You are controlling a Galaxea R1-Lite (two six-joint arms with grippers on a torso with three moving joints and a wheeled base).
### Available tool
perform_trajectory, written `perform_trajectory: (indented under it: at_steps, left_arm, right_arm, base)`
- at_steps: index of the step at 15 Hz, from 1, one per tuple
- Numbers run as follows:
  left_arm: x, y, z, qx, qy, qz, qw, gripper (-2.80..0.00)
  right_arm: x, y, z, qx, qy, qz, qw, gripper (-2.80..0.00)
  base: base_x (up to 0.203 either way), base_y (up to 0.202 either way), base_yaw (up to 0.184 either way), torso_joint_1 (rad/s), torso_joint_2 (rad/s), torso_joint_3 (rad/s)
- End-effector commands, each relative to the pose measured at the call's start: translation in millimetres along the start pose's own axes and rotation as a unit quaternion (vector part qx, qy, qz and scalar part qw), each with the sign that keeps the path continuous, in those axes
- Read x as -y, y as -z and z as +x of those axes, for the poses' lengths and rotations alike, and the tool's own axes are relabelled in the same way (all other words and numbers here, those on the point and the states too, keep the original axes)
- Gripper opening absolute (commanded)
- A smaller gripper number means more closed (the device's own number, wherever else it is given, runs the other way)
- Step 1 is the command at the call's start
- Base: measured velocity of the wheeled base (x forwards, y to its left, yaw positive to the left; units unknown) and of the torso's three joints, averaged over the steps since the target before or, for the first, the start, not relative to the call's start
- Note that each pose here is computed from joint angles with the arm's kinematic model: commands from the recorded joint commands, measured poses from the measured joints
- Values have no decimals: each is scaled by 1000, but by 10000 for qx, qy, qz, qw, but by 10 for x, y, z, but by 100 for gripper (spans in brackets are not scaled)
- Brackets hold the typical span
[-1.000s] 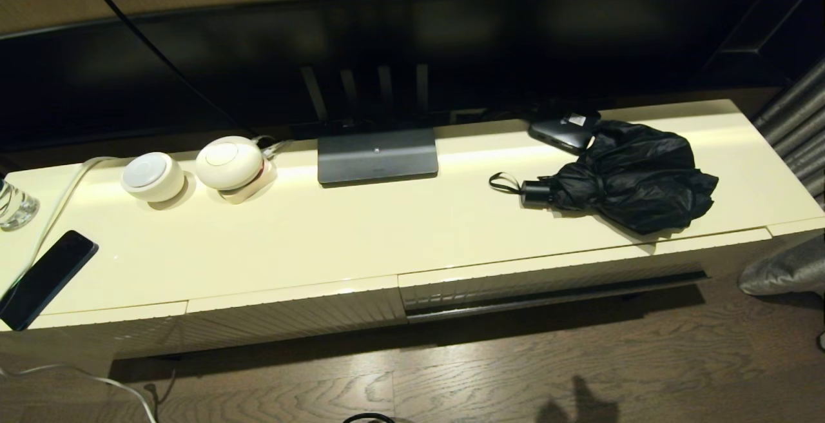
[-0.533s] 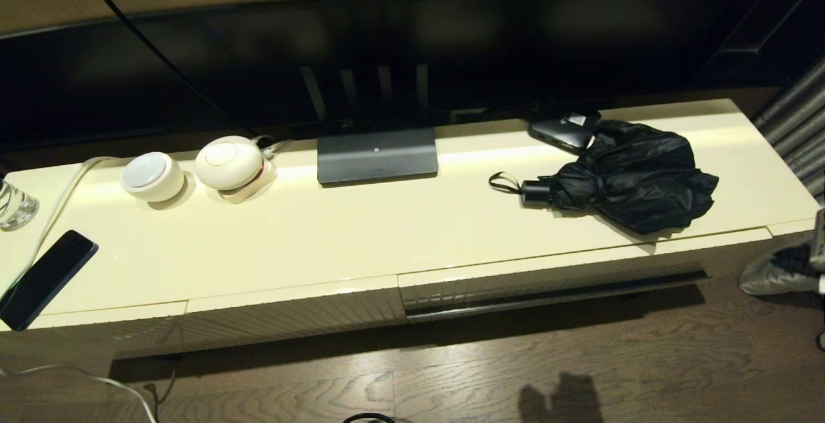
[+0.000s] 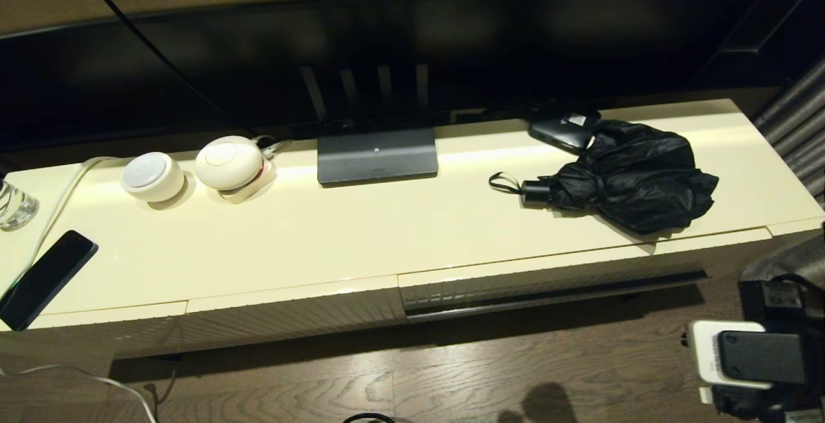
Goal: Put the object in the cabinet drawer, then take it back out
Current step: Open the drawer
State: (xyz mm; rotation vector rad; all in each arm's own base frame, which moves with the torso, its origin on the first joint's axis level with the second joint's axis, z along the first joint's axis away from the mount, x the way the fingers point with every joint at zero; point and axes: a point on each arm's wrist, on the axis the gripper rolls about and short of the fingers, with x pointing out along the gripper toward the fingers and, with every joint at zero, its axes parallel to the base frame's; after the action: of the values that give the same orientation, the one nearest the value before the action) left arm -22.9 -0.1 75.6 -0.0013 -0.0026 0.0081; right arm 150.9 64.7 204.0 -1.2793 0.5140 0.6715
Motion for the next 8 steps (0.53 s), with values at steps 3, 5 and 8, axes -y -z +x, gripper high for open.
perform_trajectory:
  at_steps: [3,5,8]
  left_arm:
    - [0,9,3,-27,-5,-1,10000,-280]
    - [0,8,3,-23,-5,-1,10000,-280]
    - [0,8,3,-20,-5,-1,10000,-280]
  right_arm:
    - [-237,-29,564,-172,-391,-216,9989,-280]
    - [-325,-33,752,-155,-392,-239,9988,-280]
    - [-417,-42,904,-60,-286,-275,9992,-280]
  base:
    - [0,0,0,0,0,0]
    - [0,0,0,0,0,0]
    - [0,0,0,0,0,0]
